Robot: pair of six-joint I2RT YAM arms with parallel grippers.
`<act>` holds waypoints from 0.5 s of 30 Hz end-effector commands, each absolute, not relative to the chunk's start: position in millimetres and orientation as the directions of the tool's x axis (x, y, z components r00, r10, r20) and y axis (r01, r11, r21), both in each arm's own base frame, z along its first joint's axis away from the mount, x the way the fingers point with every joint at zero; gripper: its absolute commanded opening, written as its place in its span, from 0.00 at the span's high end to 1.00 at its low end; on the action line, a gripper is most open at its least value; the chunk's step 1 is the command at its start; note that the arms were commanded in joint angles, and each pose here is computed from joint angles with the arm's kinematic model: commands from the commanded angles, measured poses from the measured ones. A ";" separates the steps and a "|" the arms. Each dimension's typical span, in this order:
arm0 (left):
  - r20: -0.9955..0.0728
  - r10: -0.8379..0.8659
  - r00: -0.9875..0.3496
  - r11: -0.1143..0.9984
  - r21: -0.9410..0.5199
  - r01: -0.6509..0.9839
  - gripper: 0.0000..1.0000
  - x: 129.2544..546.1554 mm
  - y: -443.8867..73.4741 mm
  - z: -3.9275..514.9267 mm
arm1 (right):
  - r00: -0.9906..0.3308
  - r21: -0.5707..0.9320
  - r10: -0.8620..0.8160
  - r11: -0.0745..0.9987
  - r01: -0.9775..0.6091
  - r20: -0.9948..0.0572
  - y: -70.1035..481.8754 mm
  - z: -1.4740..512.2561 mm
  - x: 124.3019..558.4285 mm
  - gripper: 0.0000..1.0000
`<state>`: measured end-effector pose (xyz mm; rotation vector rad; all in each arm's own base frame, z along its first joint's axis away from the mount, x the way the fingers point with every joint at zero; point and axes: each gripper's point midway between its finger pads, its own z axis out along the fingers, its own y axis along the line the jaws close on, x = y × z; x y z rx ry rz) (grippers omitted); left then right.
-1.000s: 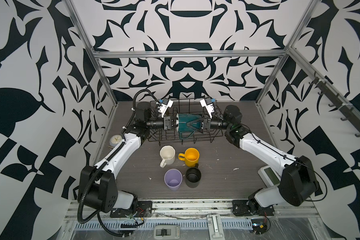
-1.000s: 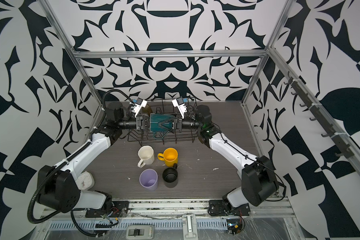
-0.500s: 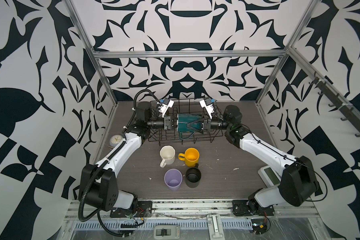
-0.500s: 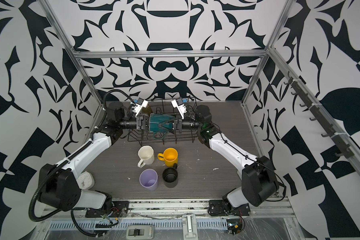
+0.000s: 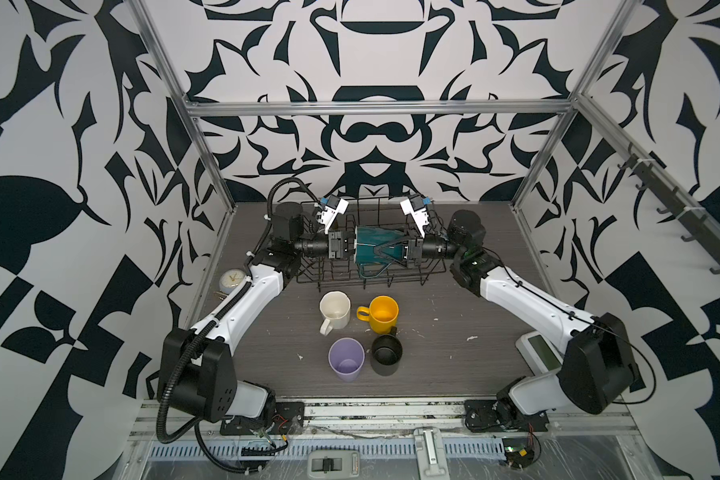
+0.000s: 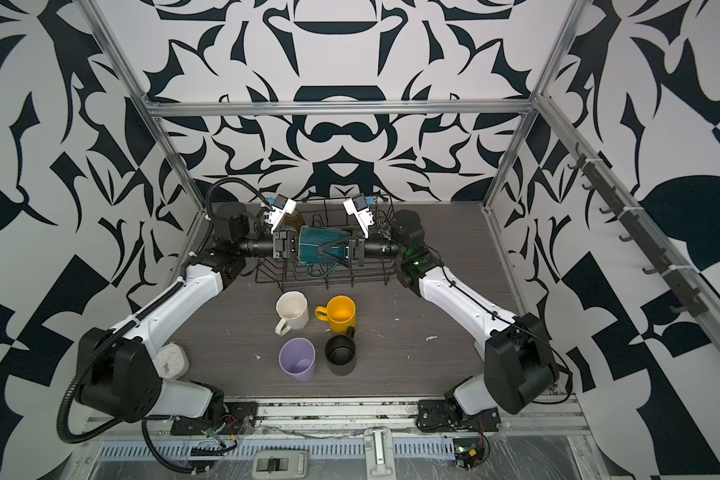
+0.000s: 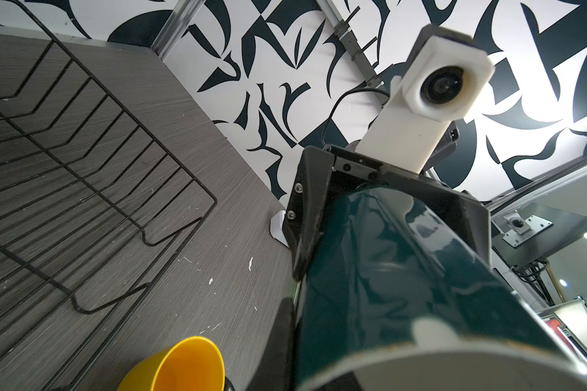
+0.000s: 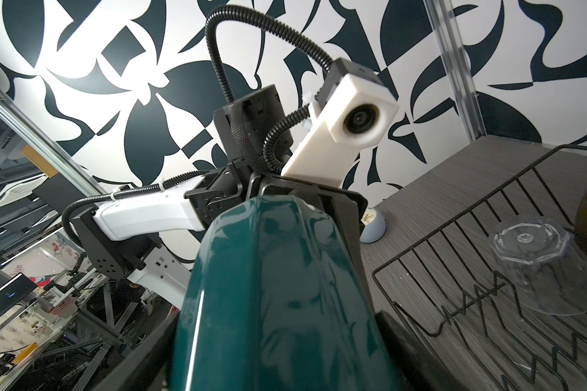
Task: Load the cups into the dish rack
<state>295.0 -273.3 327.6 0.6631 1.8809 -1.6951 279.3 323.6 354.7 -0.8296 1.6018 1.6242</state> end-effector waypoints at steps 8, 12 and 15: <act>-0.737 -0.018 -0.675 0.071 -0.675 0.735 0.81 297.1 -276.0 364.4 | -0.514 0.524 0.122 0.070 -0.849 -0.849 317.9 383.1 284.4 1.00; -0.740 -0.025 -0.672 0.080 -0.672 0.736 0.71 298.6 -274.7 365.8 | -0.502 0.514 0.133 0.070 -0.855 -0.854 316.1 390.0 282.2 1.00; -0.739 -0.027 -0.674 0.083 -0.673 0.735 0.63 299.3 -274.4 366.1 | -0.502 0.514 0.136 0.075 -0.855 -0.854 314.8 391.1 282.4 1.00</act>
